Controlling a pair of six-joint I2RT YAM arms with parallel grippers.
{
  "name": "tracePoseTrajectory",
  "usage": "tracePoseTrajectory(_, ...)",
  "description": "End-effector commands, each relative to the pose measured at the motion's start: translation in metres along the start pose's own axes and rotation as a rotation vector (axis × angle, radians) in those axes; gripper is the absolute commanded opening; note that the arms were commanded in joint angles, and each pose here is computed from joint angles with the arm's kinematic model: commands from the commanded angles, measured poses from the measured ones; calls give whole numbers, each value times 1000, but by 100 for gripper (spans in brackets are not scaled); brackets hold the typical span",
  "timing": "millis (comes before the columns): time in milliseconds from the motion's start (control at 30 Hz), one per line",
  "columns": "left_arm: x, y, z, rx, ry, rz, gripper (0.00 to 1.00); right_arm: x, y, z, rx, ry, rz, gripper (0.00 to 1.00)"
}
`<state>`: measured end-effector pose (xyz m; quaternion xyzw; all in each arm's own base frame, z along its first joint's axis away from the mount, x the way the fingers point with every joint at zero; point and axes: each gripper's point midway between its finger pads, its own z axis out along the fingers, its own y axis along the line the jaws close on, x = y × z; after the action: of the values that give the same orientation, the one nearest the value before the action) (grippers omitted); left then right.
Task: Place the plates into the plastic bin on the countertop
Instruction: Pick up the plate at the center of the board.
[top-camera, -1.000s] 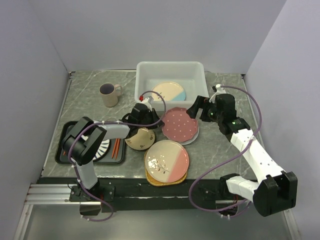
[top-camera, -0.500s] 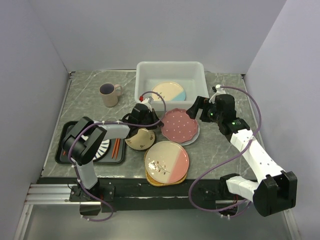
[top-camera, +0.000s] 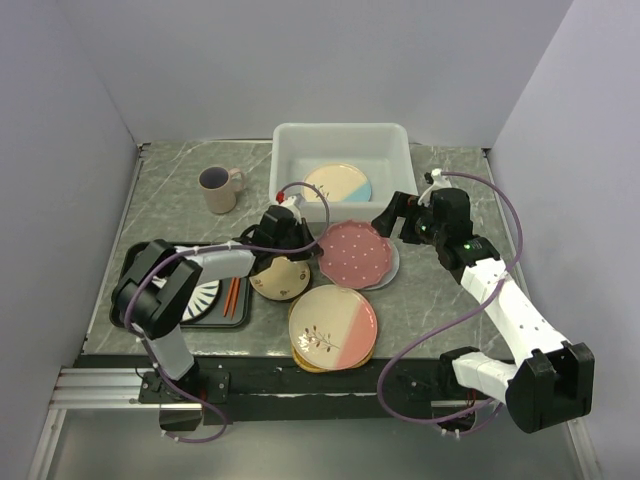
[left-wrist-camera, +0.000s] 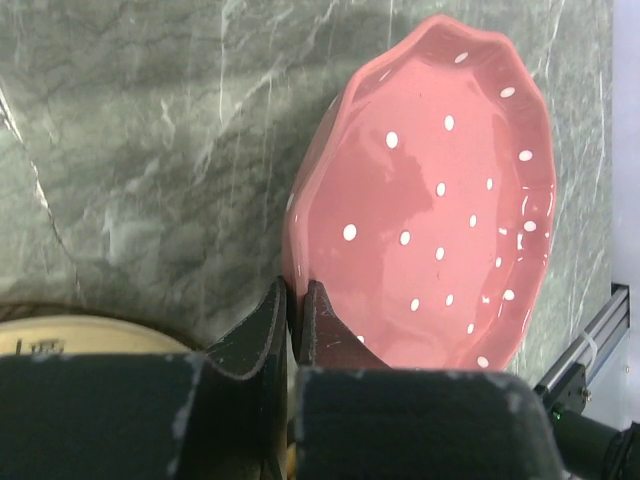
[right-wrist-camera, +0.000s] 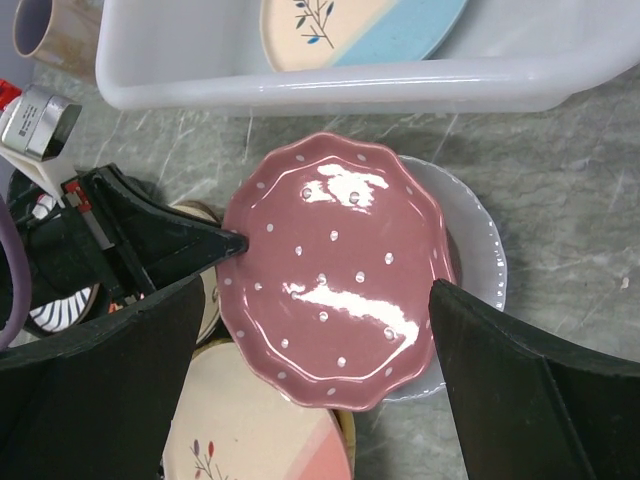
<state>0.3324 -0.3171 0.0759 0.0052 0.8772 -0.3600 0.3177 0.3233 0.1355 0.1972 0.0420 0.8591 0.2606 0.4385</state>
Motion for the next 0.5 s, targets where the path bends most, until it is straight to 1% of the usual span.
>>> tracePoseTrajectory(0, -28, -54, -26, 161, -48, 48, 1, -11, 5, 1, -31, -35, -3, 100)
tracePoseTrajectory(467, -47, -75, -58, 211, -92, 50, 1, -11, 9, -1, -47, -30, -3, 100)
